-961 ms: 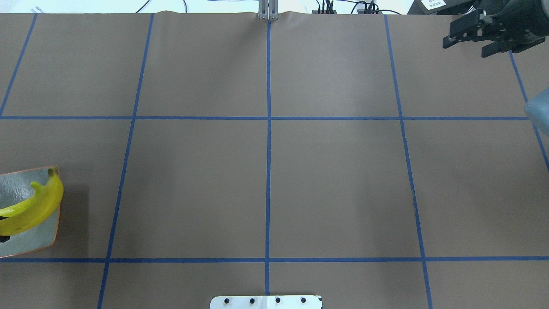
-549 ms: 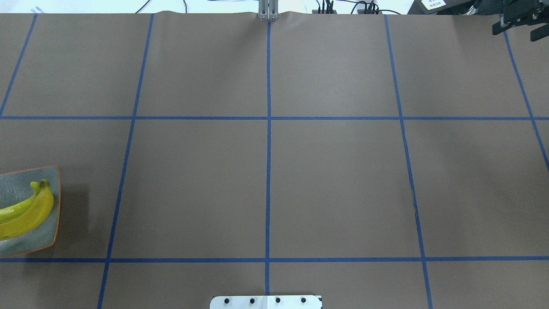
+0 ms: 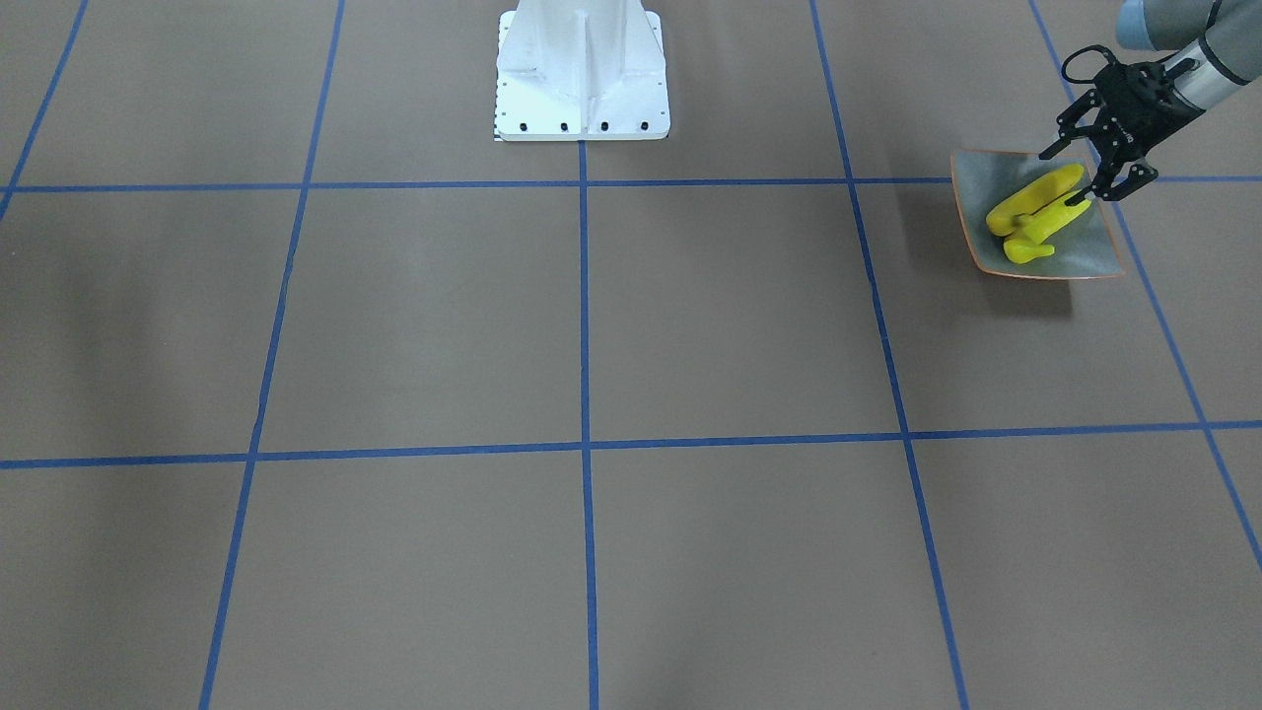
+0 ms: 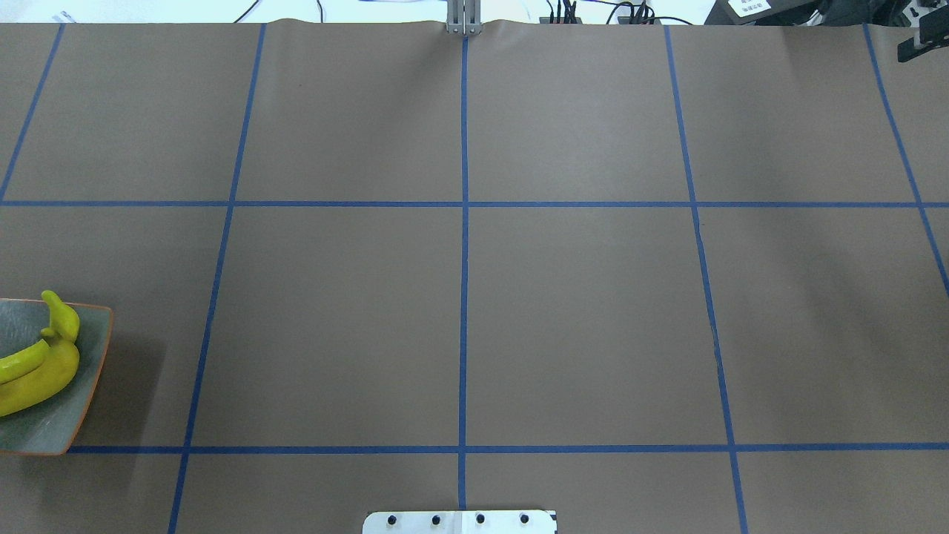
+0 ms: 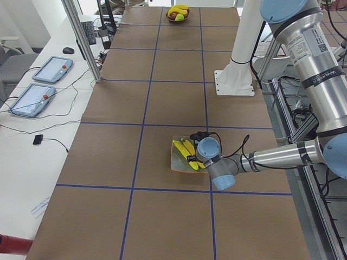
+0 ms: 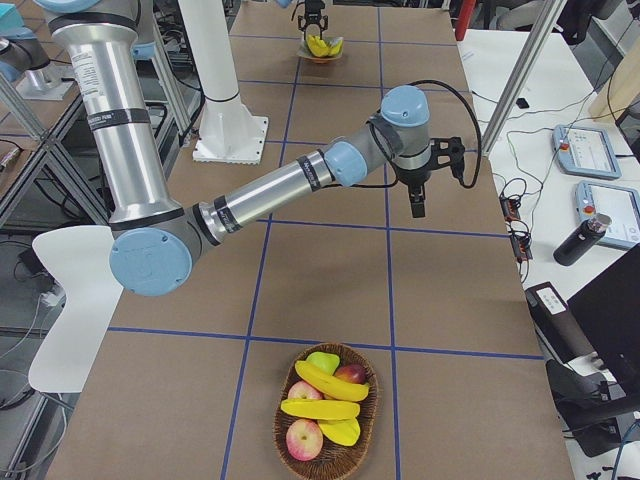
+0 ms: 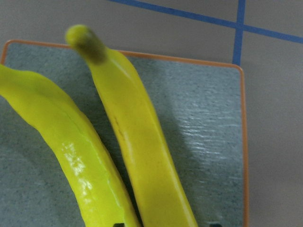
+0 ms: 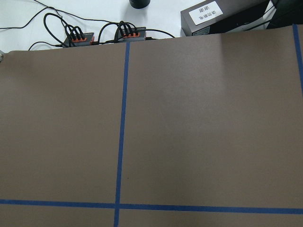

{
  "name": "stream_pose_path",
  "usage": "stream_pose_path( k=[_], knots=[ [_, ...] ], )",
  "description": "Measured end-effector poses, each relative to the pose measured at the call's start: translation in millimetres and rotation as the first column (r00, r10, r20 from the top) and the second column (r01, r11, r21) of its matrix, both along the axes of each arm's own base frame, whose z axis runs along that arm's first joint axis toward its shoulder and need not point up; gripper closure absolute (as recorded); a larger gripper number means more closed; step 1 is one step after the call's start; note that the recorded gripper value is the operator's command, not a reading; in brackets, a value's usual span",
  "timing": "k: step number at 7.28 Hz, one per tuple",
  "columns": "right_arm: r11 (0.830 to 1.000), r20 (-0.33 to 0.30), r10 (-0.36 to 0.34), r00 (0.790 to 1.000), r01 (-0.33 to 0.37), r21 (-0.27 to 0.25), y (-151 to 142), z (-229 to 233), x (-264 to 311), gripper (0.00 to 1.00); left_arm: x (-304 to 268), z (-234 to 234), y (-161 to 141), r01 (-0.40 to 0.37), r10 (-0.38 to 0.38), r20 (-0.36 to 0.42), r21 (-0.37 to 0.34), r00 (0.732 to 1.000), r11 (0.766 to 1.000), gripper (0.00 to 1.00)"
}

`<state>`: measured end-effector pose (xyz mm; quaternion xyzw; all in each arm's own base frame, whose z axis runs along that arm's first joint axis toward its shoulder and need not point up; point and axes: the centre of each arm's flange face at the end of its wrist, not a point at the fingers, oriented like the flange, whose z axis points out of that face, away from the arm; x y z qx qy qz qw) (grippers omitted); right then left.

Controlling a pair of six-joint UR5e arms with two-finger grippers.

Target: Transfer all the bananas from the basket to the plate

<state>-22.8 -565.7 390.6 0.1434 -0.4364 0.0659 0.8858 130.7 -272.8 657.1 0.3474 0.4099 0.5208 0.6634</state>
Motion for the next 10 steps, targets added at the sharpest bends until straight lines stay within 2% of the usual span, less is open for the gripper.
stream_pose_path(
  k=[2, 3, 5, 6, 8, 10],
  knots=[
    [1.000, -0.026, -0.018, 1.000, 0.018, 0.015, -0.4, 22.0, 17.2, 0.00, -5.1, -10.9, -15.1, 0.023, -0.024, -0.038, -0.033, 0.999, 0.999, 0.00],
    [0.999, -0.050, -0.039, 0.998, 0.040, 0.029, 0.1, 44.3, 33.8, 0.00, -5.3, -24.4, -30.9, 0.045, -0.052, -0.077, -0.084, 0.996, 0.995, 0.00],
    [0.991, -0.118, -0.117, 0.986, 0.124, 0.057, 15.4, 115.7, 71.1, 0.00, 6.9, -62.1, -70.9, 0.087, -0.116, -0.151, -0.180, 0.982, 0.980, 0.00],
    [0.984, -0.144, -0.160, 0.977, 0.168, 0.052, 33.0, 157.8, 85.1, 0.00, 15.8, -79.8, -89.1, 0.099, -0.137, -0.177, -0.207, 0.975, 0.973, 0.00],
    [0.971, -0.168, -0.233, 0.958, 0.239, 0.012, 75.3, 235.8, 103.0, 0.02, 25.4, -97.2, -106.0, 0.105, -0.151, -0.201, -0.221, 0.968, 0.970, 0.00],
    [0.967, -0.154, -0.255, 0.954, 0.250, -0.054, 106.3, 300.3, 110.2, 0.04, 28.9, -103.8, -111.6, 0.104, -0.150, -0.211, -0.216, 0.966, 0.971, 0.00]
  ],
)
